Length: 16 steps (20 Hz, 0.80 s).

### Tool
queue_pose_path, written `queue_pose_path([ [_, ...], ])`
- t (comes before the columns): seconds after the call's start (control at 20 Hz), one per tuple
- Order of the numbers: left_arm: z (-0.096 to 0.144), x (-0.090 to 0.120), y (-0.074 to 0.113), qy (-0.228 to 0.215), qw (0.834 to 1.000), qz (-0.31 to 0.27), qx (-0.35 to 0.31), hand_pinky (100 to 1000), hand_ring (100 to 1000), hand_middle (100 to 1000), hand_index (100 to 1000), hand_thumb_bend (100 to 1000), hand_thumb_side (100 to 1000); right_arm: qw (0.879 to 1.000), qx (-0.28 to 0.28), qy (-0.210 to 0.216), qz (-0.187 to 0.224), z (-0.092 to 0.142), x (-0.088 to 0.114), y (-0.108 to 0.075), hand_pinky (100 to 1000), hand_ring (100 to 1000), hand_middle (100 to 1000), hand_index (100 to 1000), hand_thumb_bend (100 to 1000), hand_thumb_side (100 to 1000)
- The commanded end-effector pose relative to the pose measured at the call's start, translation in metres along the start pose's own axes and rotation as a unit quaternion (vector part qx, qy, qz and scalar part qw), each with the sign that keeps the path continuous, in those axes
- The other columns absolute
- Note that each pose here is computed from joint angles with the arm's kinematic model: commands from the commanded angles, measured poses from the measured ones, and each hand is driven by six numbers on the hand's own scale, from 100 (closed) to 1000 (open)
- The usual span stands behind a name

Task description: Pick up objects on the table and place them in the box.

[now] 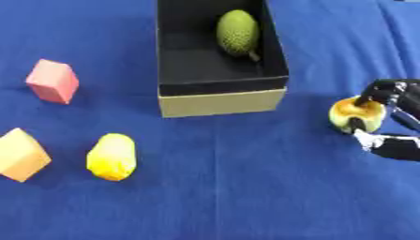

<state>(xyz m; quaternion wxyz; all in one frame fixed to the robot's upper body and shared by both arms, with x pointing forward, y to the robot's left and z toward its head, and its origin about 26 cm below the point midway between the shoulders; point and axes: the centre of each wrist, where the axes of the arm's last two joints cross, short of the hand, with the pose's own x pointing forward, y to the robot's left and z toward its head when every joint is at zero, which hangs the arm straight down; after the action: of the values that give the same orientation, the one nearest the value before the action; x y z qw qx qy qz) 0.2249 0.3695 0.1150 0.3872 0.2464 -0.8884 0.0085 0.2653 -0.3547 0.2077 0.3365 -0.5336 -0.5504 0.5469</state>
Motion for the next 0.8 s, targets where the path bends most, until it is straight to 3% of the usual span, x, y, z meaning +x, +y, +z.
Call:
queue_pose_path([
  [0.05, -0.0042, 0.0045, 0.0011, -0.011, 1.0, -0.001, -0.005, 860, 705, 624, 839, 100, 655, 1.0, -0.02, -0.004, 0.0, 0.0001, -0.0009, -0.0049, 768, 761, 589, 652, 100, 542],
  [0.4, -0.0047, 0.0047, 0.0013, -0.012, 1.0, 0.0, -0.006, 860, 705, 622, 839, 100, 653, 0.998, -0.052, -0.008, -0.019, 0.0, -0.0004, -0.0047, 738, 714, 490, 554, 100, 474],
  [0.8, -0.0047, 0.0047, 0.0019, -0.011, 1.0, -0.001, -0.005, 860, 704, 618, 839, 100, 654, 0.995, -0.086, -0.016, -0.04, 0.0002, -0.0018, -0.0057, 718, 689, 476, 543, 100, 409],
])
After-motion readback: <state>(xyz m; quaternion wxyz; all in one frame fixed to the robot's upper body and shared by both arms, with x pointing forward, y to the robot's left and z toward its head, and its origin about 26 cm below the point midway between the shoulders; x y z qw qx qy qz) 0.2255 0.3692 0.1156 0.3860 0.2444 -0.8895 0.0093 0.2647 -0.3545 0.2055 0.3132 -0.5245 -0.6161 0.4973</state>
